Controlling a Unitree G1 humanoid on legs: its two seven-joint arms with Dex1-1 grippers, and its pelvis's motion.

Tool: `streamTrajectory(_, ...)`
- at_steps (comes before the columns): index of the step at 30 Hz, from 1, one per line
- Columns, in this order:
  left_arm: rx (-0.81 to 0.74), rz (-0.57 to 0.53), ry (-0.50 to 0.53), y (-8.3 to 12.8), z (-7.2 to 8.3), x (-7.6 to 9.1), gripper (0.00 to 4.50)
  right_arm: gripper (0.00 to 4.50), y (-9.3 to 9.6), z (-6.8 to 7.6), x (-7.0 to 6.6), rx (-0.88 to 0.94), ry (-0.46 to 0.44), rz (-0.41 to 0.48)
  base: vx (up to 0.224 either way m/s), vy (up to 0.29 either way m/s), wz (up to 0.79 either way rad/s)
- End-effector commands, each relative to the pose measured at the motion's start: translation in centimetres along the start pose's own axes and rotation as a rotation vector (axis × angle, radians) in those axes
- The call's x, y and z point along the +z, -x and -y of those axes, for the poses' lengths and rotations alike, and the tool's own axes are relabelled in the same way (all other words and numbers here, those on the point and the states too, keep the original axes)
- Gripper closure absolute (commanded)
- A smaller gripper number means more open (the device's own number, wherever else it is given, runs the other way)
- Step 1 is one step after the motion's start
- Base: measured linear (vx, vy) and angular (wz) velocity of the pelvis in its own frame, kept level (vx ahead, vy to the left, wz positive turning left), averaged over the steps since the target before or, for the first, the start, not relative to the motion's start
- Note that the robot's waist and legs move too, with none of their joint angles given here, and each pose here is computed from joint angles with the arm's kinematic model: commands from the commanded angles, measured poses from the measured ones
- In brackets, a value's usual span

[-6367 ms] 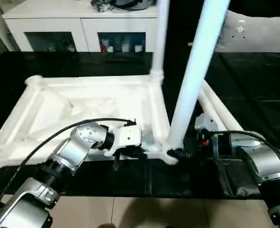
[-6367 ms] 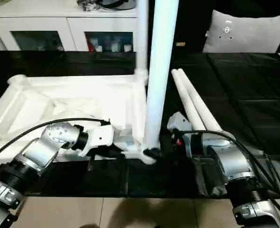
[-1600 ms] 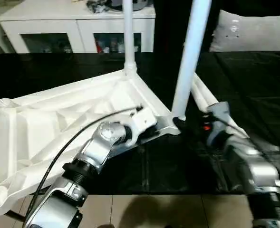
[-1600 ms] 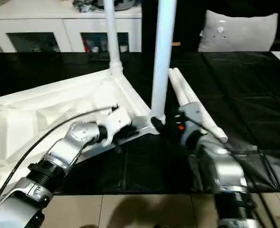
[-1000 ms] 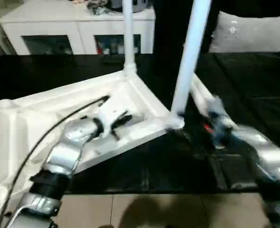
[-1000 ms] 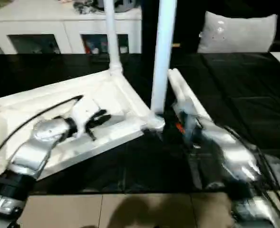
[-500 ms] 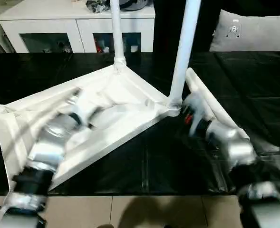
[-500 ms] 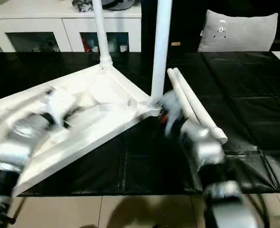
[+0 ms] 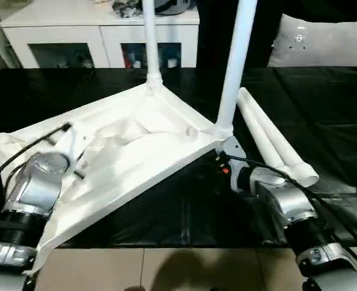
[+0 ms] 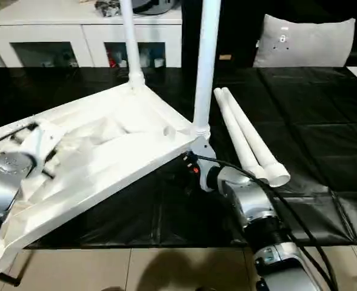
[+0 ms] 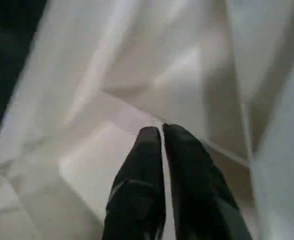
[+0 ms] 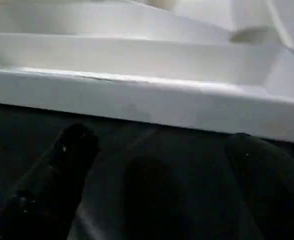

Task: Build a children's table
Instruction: Rotate table base

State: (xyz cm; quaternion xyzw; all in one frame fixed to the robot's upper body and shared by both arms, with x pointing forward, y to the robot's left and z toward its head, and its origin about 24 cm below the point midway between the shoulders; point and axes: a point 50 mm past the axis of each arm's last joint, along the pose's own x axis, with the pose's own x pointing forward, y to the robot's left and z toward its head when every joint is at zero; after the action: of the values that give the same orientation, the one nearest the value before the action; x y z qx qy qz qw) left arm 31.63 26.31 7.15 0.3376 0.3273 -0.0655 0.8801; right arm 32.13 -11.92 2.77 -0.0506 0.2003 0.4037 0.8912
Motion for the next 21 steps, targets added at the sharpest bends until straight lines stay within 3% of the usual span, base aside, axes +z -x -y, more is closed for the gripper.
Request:
streamTrajectory(1, -0.079, -0.035, -0.024, 0.3, 0.6, -0.5, 4.25, 0.0, -0.6, 0.2, 0.2, -0.053, -0.007, 0.006, 0.0, 0.0, 0.0)
streamTrajectory(5, -0.245, -0.077, -0.087, 1.0, 2.0, -1.4, 4.48, 0.0, -1.6, 0.1, 0.3, -0.105, -0.025, 0.01, 0.0, 0.0, 0.0)
streamTrajectory(8, -0.365, -0.031, -0.093, 1.5, 3.3, -0.8, 4.48, 0.0, -2.1, 0.0, 0.6, -0.115, -0.017, 0.016, 0.0, 0.0, 0.0)
streamTrajectory(11, -0.563, 0.089, -0.072, 2.4, 5.4, 1.0, 4.48, 0.0, -2.6, -0.1, 0.9, -0.124, -0.011, 0.025, 0.0, 0.0, 0.0)
streamTrajectory(17, -0.713, 0.249, -0.003, 2.8, 7.7, 4.5, 4.48, 0.0, -2.7, 0.1, 1.1, -0.137, 0.005, 0.033, 0.0, 0.0, 0.0)
streamTrajectory(21, -0.735, 0.306, 0.013, 2.5, 8.7, 6.2, 4.48, 0.0, -2.6, 0.4, 1.2, -0.151, 0.018, 0.034, 0.0, 0.0, 0.0)
